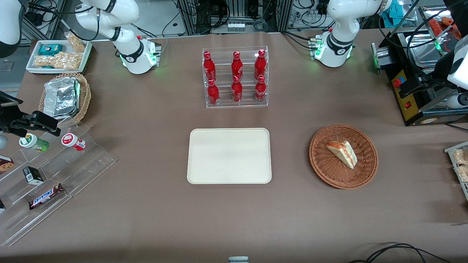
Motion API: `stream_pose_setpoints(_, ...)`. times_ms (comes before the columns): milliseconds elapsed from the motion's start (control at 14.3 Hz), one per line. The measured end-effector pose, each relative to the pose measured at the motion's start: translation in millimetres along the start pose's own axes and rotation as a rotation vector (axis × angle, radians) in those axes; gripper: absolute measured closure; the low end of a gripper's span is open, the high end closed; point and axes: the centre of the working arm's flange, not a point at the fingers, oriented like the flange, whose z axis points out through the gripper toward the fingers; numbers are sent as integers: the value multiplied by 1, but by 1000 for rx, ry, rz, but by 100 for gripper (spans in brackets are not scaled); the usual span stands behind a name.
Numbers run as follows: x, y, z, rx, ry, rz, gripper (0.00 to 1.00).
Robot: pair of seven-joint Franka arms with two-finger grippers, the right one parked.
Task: Place sandwich from basket to tray
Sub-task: 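Move the left gripper from rest toward the sandwich in the woven basket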
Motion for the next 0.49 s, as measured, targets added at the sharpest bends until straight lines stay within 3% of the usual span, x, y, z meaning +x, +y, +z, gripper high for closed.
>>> stream_pose_setpoints(349, 0, 0, 1, 0, -2, 0, 0)
stream_pose_setpoints(488, 3, -1, 13, 5, -28, -4, 0)
